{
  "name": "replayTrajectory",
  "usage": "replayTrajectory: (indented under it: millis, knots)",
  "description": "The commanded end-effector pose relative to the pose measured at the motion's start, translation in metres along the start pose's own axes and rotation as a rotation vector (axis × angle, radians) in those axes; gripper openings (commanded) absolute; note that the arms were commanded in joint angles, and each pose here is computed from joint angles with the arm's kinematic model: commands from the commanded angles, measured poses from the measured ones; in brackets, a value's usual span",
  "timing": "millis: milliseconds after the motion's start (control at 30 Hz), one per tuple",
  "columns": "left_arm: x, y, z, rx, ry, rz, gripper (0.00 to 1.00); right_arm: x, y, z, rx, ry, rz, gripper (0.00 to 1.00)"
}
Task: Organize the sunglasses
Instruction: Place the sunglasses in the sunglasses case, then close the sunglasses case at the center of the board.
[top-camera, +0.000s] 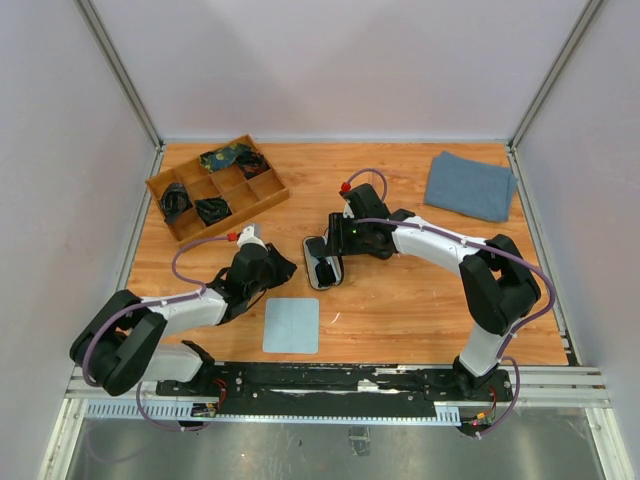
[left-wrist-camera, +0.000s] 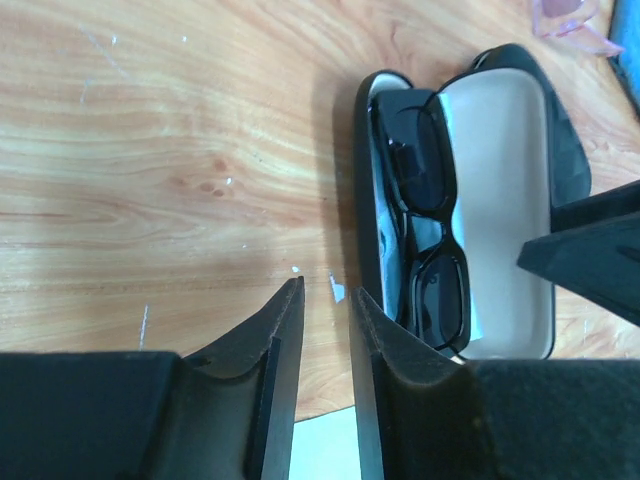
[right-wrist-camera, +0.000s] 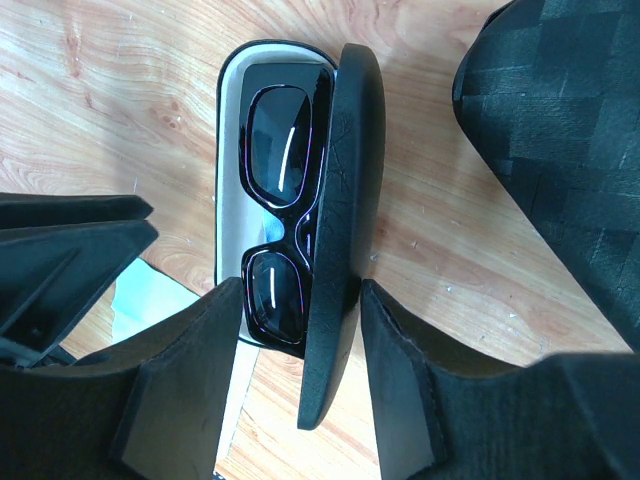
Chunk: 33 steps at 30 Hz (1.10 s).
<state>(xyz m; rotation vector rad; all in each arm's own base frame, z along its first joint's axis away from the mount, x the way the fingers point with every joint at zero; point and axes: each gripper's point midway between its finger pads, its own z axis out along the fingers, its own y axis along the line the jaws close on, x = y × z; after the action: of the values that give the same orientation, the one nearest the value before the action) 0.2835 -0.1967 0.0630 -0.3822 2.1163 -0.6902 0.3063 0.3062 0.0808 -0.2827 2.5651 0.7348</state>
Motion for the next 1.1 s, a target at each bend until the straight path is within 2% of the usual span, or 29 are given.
replayTrajectory:
  millis: [0, 300, 500, 1067]
  knots:
    - [0.005, -0.02, 0.006, 0.121, 0.055, -0.074, 0.33, -0.003, 0.0, -0.006, 0.0, -0.013, -0.009, 0.51]
    - [0.01, -0.021, 0.016, 0.145, 0.085, -0.11, 0.44, -0.001, -0.002, -0.009, 0.009, -0.012, -0.015, 0.45]
    - [0.013, -0.021, 0.022, 0.151, 0.094, -0.115, 0.46, -0.001, -0.002, -0.009, 0.012, -0.01, -0.02, 0.42]
    - [0.018, -0.025, 0.04, 0.177, 0.107, -0.129, 0.47, -0.001, -0.005, -0.006, 0.022, -0.003, -0.024, 0.32]
